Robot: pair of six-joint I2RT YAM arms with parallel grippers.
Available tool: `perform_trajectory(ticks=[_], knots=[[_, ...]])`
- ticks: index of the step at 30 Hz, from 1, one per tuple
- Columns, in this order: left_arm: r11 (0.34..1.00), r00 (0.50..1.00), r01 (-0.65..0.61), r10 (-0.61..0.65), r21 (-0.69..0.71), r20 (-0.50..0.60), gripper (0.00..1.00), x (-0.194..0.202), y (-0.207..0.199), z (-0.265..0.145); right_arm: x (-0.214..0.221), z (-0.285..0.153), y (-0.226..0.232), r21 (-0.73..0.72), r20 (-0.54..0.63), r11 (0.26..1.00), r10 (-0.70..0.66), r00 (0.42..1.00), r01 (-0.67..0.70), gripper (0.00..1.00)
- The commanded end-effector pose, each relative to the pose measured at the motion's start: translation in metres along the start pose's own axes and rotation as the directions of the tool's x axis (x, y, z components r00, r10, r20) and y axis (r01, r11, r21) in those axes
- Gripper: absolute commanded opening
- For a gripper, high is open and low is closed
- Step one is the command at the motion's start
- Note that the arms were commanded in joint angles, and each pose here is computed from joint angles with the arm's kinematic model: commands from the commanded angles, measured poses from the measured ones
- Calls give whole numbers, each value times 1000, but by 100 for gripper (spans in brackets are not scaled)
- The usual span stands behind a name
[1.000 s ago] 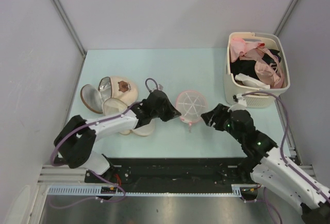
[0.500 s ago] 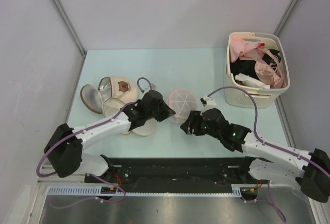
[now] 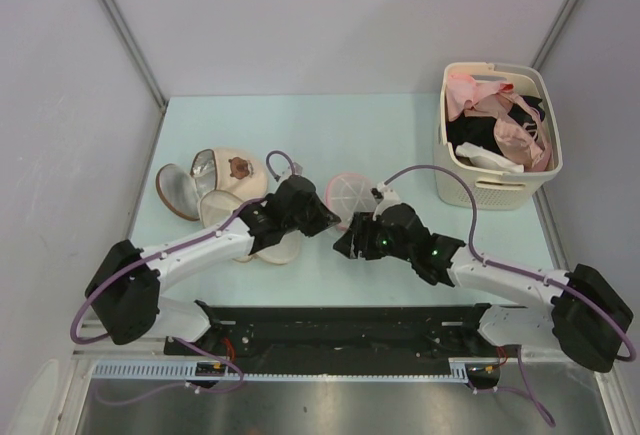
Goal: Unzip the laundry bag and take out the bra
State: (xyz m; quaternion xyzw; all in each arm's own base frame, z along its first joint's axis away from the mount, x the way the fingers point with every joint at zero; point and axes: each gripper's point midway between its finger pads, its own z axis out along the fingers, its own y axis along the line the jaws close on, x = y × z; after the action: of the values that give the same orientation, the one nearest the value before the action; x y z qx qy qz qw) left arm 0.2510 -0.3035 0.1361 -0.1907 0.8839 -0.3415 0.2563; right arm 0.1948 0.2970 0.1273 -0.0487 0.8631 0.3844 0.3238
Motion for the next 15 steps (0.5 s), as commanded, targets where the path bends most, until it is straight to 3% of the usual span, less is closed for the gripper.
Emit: perform_trajectory(ticks=[1,15], knots=[[999,1000,2,-3,43,24,0,-4,-10,-5,-10,10,1,-4,50,1000,-3,999,3,66],[998,999,1,-4,61,53,1,-10,-16,-13,-11,12,-22,94,80,996,-2,997,-6,69]])
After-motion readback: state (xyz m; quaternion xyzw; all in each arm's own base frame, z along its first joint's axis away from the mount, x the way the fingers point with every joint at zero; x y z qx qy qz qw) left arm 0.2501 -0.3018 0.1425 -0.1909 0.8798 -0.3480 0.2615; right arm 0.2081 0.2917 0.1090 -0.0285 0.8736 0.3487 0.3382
